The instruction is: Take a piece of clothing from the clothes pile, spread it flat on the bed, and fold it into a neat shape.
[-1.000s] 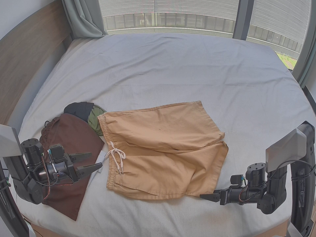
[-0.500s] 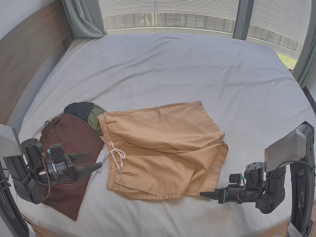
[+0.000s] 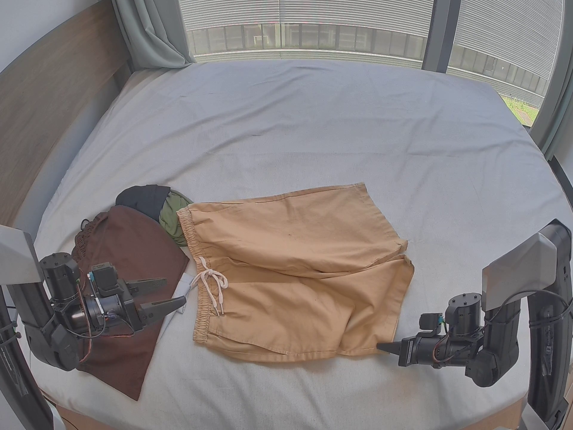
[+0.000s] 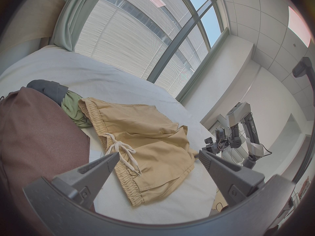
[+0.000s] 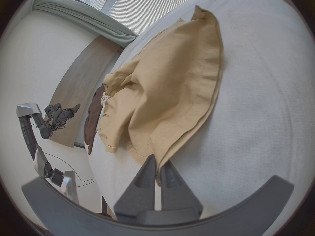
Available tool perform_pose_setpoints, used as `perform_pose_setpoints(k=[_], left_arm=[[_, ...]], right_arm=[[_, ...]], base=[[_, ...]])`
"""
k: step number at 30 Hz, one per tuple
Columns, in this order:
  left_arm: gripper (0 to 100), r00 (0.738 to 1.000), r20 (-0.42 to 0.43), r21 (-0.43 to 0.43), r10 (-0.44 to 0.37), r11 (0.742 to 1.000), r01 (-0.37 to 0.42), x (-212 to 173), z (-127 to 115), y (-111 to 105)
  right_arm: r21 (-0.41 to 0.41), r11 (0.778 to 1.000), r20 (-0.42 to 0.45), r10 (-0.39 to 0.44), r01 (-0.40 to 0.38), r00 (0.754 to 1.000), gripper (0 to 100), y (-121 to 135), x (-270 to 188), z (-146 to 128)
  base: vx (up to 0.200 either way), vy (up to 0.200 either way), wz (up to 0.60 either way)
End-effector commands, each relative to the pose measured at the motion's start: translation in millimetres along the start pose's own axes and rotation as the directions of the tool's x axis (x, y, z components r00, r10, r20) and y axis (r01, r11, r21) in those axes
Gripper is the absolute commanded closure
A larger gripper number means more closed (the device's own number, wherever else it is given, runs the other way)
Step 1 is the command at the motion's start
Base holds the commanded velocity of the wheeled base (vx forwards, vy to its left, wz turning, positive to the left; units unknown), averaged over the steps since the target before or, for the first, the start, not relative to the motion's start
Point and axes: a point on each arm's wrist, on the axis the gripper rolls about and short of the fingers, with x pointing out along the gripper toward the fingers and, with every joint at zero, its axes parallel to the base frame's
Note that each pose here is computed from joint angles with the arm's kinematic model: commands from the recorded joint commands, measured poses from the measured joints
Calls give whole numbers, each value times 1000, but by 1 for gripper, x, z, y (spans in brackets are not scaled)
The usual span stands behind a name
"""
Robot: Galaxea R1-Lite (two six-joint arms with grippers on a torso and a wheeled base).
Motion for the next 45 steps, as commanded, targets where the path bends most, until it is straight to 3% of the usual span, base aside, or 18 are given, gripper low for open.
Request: perform_pose_setpoints(k=[1, 16, 28, 45], left_arm=[[0, 1000, -7, -9, -1, 1000, 1, 1, -3, 1], [0, 999, -54, -20, 3, 1000, -4, 5, -21, 8], [0, 997, -81, -54, -1, 999, -4, 5, -31, 9], [0, 987, -161, -160, -8, 987, -18, 11, -64, 20]], right_arm=[[12, 999, 7, -40, 40, 999, 100, -2, -12, -1], [-27, 993, 25, -117, 118, 993, 100, -16, -41, -1], [-30, 992, 37, -119, 120, 992, 100, -15, -43, 2], [-37, 993, 38, -114, 115, 993, 100, -15, -40, 2]], base=[[0, 0, 0], [0, 0, 0], [0, 0, 0], [0, 0, 0]])
